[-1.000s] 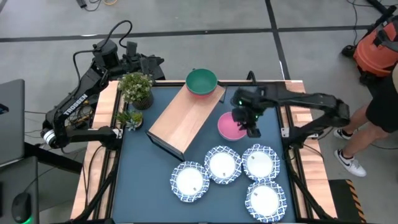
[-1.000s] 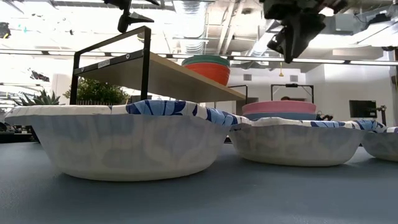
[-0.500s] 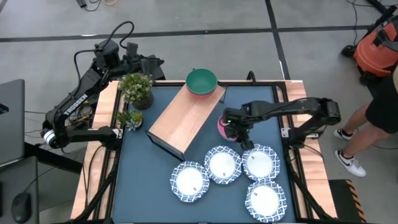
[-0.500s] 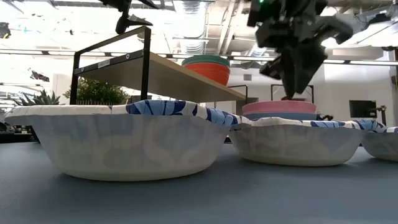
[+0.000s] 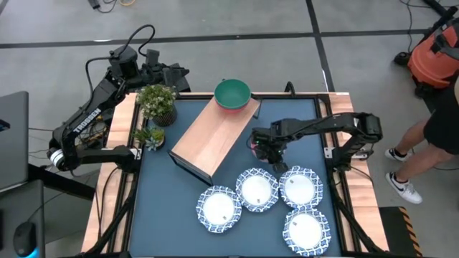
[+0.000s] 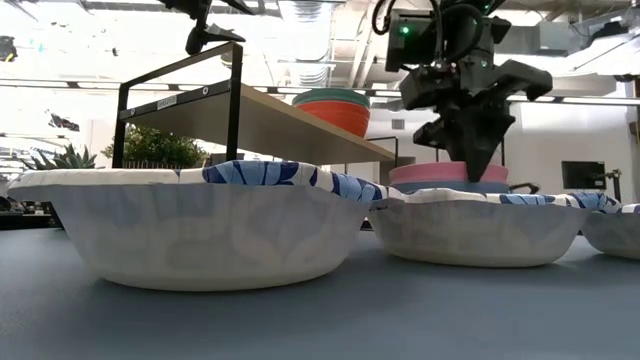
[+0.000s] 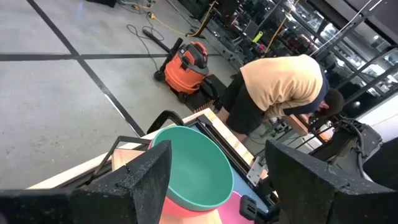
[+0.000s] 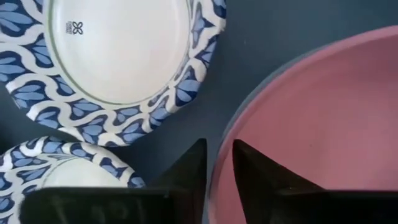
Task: Place and stack bowls onto a shelf
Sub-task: Stack the pink bowl on top of the green bowl on the shelf
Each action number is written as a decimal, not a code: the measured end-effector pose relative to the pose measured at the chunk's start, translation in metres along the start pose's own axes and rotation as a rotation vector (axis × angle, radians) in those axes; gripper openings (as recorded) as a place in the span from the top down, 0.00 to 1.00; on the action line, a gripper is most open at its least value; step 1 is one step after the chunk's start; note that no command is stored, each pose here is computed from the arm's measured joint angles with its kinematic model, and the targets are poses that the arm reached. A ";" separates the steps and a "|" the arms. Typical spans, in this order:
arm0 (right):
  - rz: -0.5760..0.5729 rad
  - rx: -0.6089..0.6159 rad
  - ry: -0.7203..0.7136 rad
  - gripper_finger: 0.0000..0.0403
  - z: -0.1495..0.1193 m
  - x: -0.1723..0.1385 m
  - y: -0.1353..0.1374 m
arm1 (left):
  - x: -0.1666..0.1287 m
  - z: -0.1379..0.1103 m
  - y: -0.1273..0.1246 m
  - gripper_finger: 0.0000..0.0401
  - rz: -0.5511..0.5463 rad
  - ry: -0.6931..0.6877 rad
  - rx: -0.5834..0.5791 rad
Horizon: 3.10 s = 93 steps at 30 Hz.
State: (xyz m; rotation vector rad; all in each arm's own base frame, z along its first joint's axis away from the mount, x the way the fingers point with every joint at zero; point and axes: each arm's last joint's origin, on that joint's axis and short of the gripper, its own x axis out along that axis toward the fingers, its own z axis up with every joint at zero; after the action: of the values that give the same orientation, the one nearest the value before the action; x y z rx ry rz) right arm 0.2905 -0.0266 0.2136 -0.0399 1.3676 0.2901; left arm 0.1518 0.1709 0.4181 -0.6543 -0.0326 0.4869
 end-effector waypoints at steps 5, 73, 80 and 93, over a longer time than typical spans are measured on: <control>-0.012 -0.007 -0.046 0.85 -0.002 -0.013 0.003 | 0.000 0.000 0.000 0.39 0.000 0.000 0.021; -0.574 -0.221 -0.416 0.93 0.065 -0.197 -0.099 | 0.000 -0.001 0.001 0.39 0.017 0.006 0.009; -0.494 -0.223 -0.359 0.93 0.067 -0.183 -0.102 | 0.000 -0.001 0.001 0.39 0.018 0.006 0.005; -0.458 -0.224 -0.370 0.86 0.065 -0.183 -0.102 | 0.000 -0.001 0.001 0.39 0.027 0.000 0.010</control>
State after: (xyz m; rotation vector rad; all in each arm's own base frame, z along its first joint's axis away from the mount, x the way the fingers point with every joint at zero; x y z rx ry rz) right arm 0.3448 -0.1457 0.3898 -0.4581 0.9213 0.0569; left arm 0.1514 0.1714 0.4164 -0.6453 -0.0209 0.5129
